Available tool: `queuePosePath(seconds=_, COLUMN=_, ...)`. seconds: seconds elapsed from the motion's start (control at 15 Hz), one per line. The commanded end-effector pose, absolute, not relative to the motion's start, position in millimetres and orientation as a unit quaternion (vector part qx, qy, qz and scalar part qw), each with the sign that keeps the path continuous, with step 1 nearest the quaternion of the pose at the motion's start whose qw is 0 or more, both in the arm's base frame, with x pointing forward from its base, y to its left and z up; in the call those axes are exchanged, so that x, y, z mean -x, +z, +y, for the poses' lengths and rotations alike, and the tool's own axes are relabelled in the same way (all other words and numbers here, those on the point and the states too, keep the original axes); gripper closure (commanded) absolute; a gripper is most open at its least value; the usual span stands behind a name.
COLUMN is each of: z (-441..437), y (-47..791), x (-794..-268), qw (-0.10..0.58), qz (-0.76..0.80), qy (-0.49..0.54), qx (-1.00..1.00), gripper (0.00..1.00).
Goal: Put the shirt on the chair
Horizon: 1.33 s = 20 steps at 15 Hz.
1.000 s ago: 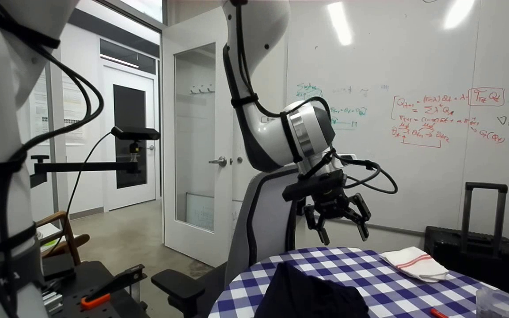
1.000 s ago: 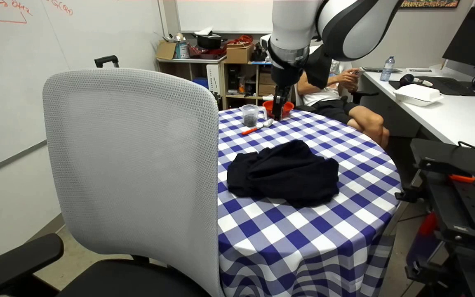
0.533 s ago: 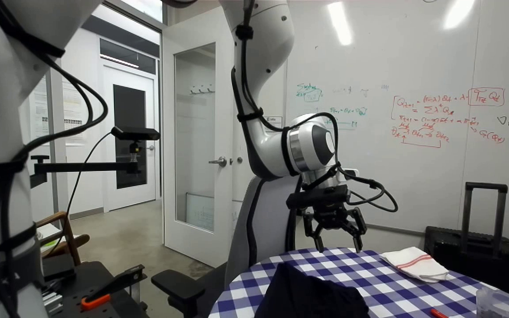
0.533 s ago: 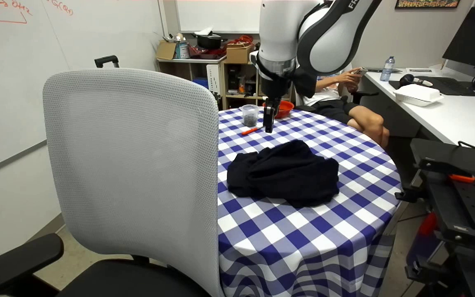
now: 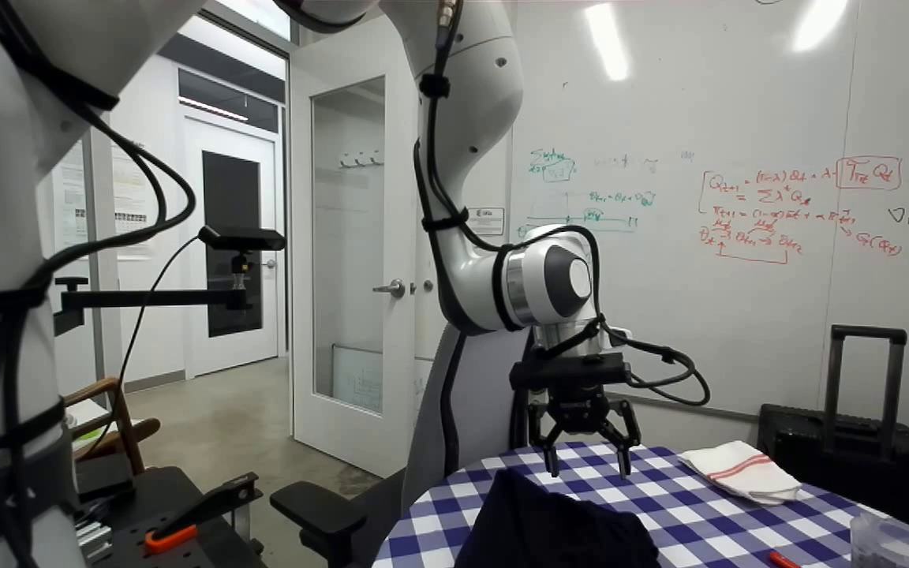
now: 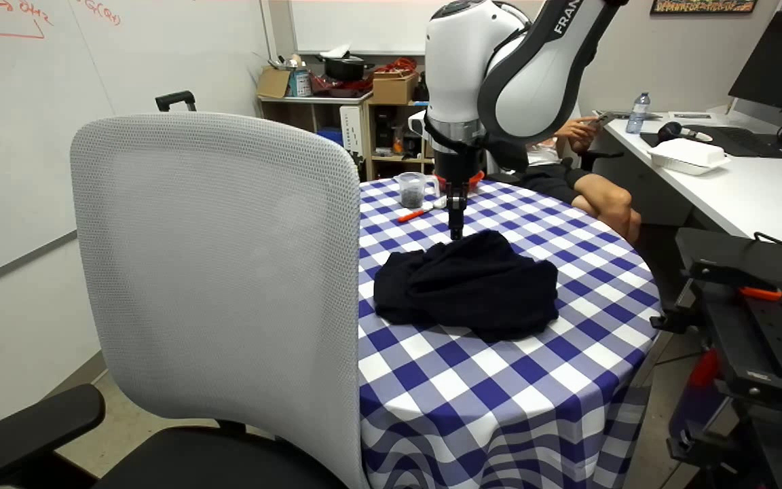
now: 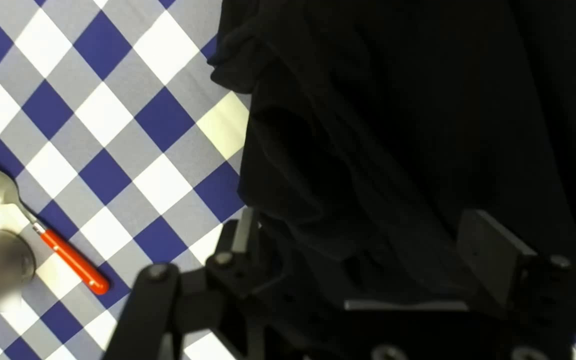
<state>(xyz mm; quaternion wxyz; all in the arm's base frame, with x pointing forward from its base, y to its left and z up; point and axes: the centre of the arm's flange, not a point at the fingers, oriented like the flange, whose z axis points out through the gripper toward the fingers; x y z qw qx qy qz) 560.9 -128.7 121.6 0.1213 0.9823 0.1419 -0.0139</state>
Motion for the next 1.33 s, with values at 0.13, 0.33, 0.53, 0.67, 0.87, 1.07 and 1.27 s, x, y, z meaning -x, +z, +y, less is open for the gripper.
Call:
queuePosePath(seconds=0.13, z=-137.9, y=101.4, x=-550.8, qw=0.120, qz=0.176, qy=-0.055, qx=-0.976, gripper=0.00)
queuePosePath(seconds=0.33, z=-135.6, y=86.3, x=-549.1, qw=0.124, qz=0.182, qy=-0.062, qx=-0.973, gripper=0.00)
queuePosePath(seconds=0.53, z=-132.2, y=71.7, x=-557.7, qw=0.135, qz=0.176, qy=-0.060, qx=-0.973, gripper=0.11)
queuePosePath(seconds=0.67, z=-130.4, y=69.2, x=-563.6, qw=0.142, qz=0.177, qy=-0.058, qx=-0.972, gripper=0.32)
queuePosePath(seconds=0.87, z=-126.9, y=71.0, x=-570.9, qw=0.151, qz=0.180, qy=-0.057, qx=-0.970, gripper=0.56)
queuePosePath(seconds=1.07, z=-121.7, y=75.9, x=-574.3, qw=0.162, qz=0.185, qy=-0.054, qx=-0.968, gripper=0.79)
queuePosePath(seconds=1.27, z=-113.9, y=84.3, x=-579.8, qw=0.162, qz=0.176, qy=-0.048, qx=-0.970, gripper=0.95)
